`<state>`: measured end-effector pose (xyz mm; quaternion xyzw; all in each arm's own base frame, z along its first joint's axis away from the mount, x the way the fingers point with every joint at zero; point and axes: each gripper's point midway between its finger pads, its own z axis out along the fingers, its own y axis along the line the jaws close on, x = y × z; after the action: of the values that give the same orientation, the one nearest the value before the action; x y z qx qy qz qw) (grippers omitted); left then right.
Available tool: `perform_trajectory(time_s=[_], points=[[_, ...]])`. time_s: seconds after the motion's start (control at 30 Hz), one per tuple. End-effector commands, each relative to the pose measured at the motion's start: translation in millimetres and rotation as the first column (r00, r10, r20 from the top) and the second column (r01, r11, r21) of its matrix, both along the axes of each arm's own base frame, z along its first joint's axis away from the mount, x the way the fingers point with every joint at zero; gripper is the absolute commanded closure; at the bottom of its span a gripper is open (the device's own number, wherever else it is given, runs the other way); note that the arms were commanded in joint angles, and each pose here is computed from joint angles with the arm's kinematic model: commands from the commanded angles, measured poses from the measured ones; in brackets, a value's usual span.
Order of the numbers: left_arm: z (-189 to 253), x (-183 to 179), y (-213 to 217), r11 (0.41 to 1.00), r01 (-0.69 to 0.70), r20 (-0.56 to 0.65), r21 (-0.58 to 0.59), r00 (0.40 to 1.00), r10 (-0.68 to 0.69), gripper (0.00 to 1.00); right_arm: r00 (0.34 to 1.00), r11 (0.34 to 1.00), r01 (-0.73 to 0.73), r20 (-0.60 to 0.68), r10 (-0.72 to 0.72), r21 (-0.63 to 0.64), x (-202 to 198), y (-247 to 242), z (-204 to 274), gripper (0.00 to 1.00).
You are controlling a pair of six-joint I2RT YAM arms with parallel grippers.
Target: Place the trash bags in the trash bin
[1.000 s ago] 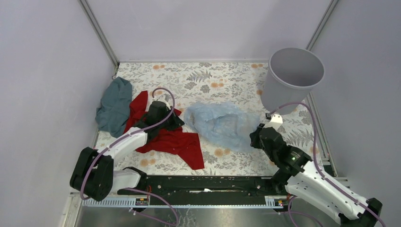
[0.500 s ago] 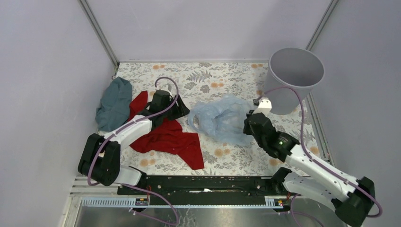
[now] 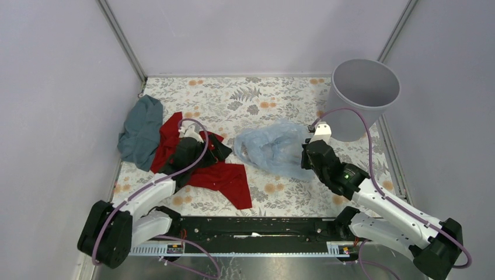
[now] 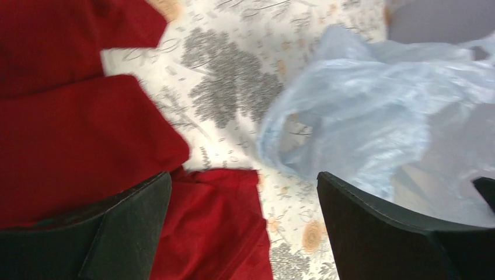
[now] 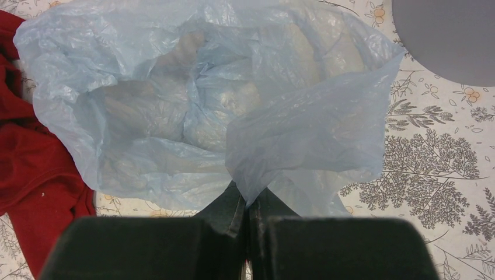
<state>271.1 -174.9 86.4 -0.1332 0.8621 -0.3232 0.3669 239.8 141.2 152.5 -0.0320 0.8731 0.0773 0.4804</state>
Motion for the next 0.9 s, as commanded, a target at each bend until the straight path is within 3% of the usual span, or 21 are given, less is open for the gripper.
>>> perform_trajectory(time_s=[0.0, 0.1, 0.23, 0.33, 0.5, 0.77, 0.87], points=[[29.2, 7.6, -12.8, 0.999, 0.037, 0.15, 0.001, 0.988, -0.036, 0.01, 0.999, 1.0, -0.003, 0.05, 0.001, 0.024, 5.0, 1.2, 20.7, 1.0], [22.2, 10.5, -23.2, 0.997, 0.064, 0.129, 0.037, 0.989, -0.068, 0.02, 0.999, 1.0, -0.005, 0.046, 0.004, 0.025, 4.1, 1.3, 18.9, 1.0], [18.5, 26.4, -34.8, 0.994, 0.091, 0.119, 0.054, 0.988, -0.097, 0.26, 0.999, 1.0, 0.002, 0.052, -0.004, 0.027, 3.8, -0.6, 20.4, 1.0], [17.8, 40.9, -46.8, 0.989, 0.127, 0.103, 0.073, 0.986, -0.134, 0.28, 0.999, 1.0, 0.006, 0.053, -0.007, 0.02, 2.8, -3.0, 18.9, 1.0], [7.9, 47.4, -71.4, 0.98, 0.2, 0.072, -0.005, 0.977, -0.199, 0.29, 0.999, 1.0, 0.012, 0.043, -0.013, 0.017, 1.6, -4.5, 15.1, 1.0], [-20.1, 58.5, -80.4, 0.984, 0.177, -0.036, -0.017, 0.983, -0.178, 0.45, 0.998, 1.0, 0.024, 0.049, -0.025, 0.015, 3.3, -5.8, 16.4, 1.0], [-21.8, 64.2, -79.5, 0.986, 0.165, -0.049, 0.001, 0.985, -0.164, 0.62, 0.998, 1.0, 0.025, 0.055, -0.025, 0.018, 5.2, -4.2, 14.0, 1.0]])
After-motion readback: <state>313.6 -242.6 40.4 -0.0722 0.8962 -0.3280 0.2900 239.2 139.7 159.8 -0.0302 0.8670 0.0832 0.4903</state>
